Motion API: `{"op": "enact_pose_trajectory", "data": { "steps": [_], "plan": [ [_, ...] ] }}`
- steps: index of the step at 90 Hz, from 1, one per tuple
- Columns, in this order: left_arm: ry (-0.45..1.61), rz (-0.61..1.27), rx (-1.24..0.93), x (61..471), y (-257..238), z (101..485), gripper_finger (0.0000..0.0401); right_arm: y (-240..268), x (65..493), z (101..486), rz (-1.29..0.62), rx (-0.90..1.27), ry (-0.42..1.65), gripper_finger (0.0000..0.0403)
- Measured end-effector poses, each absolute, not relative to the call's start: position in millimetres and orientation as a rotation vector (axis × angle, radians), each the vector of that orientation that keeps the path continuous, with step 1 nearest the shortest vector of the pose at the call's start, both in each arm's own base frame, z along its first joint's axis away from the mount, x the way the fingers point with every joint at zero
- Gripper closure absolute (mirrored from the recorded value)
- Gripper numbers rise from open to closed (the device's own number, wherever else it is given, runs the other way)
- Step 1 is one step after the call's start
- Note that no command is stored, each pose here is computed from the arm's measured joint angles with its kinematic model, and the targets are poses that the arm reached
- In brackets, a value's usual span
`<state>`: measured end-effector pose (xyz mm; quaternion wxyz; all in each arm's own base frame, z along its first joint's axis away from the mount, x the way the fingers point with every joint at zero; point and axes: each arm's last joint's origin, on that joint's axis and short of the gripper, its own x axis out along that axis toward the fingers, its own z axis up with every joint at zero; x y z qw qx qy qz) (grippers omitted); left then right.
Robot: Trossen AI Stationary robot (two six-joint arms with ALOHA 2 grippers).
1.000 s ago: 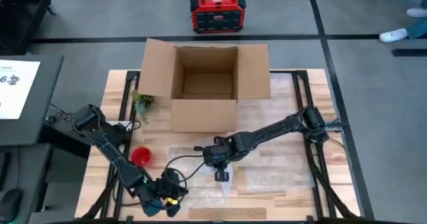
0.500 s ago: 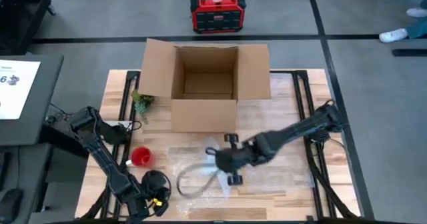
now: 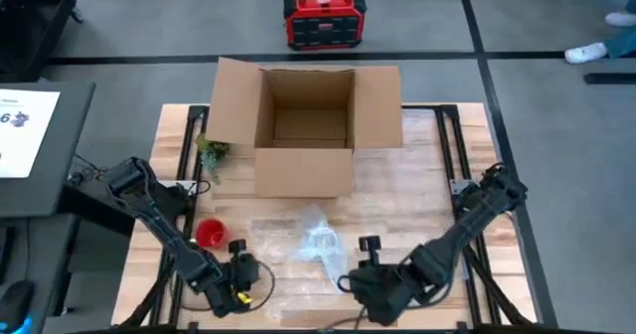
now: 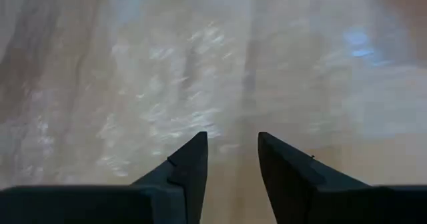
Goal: Wrap mug
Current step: Pack the white mug with the bubble wrap
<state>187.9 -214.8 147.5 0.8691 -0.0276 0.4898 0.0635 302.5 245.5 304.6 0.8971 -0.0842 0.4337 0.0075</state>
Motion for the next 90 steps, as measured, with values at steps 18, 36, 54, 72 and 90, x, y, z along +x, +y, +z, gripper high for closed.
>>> {"op": "enact_pose_trajectory", "data": {
  "steps": [18, 36, 54, 72, 90],
  "plan": [
    [1.038, 0.123, -0.082, 198.0, -196.5, 132.5, 0.0288, 251.3, 297.7, 304.6, 0.024, -0.168, 0.896, 0.0385],
    [1.045, 0.041, -0.085, 215.2, -197.1, 116.8, 0.0343, 252.5, 296.6, 304.6, 0.015, -0.145, 0.896, 0.0385],
    [1.021, 0.034, -0.073, 225.7, -206.5, 124.7, 0.0397, 259.2, 290.6, 304.5, 0.030, -0.143, 0.894, 0.0385],
    [1.033, 0.067, 0.034, 239.8, -214.6, 158.6, 0.0401, 262.4, 288.4, 304.9, 0.031, -0.127, 0.888, 0.0385],
    [0.984, 0.163, 0.137, 254.3, -212.7, 190.3, 0.0401, 257.4, 292.8, 305.2, -0.006, -0.099, 0.882, 0.0385]
  ]
}}
